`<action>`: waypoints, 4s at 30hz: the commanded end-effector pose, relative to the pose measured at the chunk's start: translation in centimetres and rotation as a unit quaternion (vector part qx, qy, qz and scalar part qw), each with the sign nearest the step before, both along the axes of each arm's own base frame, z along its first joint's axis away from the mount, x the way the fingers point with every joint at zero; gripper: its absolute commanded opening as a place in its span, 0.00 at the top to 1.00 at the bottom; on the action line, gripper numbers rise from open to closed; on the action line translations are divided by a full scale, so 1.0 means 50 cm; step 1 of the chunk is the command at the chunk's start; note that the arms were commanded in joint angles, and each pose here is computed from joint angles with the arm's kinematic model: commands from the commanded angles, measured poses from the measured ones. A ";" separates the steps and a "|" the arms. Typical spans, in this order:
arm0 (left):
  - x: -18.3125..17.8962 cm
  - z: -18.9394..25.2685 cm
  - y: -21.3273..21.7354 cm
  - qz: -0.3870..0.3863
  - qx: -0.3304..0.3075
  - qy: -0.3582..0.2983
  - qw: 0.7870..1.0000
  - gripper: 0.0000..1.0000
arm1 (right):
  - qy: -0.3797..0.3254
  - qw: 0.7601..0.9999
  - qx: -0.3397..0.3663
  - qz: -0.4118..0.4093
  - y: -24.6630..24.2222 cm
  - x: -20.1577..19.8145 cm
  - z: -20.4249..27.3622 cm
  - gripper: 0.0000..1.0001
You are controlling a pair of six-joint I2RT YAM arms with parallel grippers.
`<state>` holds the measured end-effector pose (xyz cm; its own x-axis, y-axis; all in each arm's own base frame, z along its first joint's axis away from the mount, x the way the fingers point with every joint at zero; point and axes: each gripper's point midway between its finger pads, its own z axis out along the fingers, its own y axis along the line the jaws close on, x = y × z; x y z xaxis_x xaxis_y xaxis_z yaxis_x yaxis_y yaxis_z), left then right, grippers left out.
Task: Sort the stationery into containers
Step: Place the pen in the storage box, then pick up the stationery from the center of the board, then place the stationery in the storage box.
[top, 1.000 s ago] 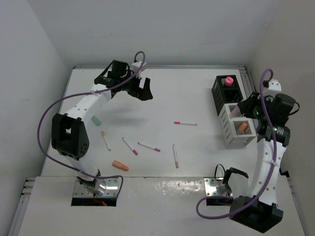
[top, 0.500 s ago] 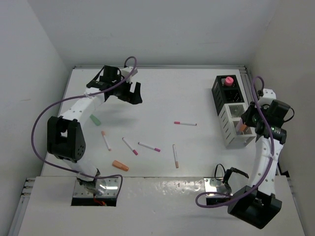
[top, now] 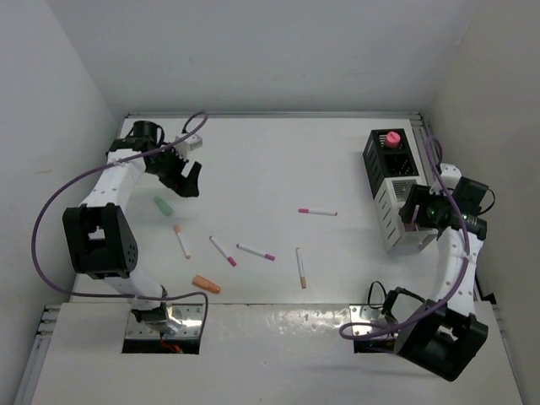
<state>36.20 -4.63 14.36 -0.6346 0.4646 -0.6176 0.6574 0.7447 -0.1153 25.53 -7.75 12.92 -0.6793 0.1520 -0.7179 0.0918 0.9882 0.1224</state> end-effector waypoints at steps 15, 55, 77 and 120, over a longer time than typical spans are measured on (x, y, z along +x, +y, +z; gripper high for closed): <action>-0.004 -0.096 0.127 -0.206 0.108 -0.027 0.972 0.30 | -0.059 0.989 0.131 0.026 0.073 0.065 0.154 0.32; -0.011 -0.309 0.198 0.454 0.067 0.190 0.868 0.47 | -0.070 0.989 0.110 0.067 0.106 0.055 0.155 0.32; 0.012 0.304 -0.316 -0.085 -0.332 -0.111 0.933 0.96 | -0.096 0.933 0.261 0.229 0.464 0.192 0.369 0.31; 0.007 0.343 -0.474 -0.079 -0.191 -0.216 0.954 0.00 | -0.091 0.929 0.261 0.247 0.550 0.229 0.350 1.00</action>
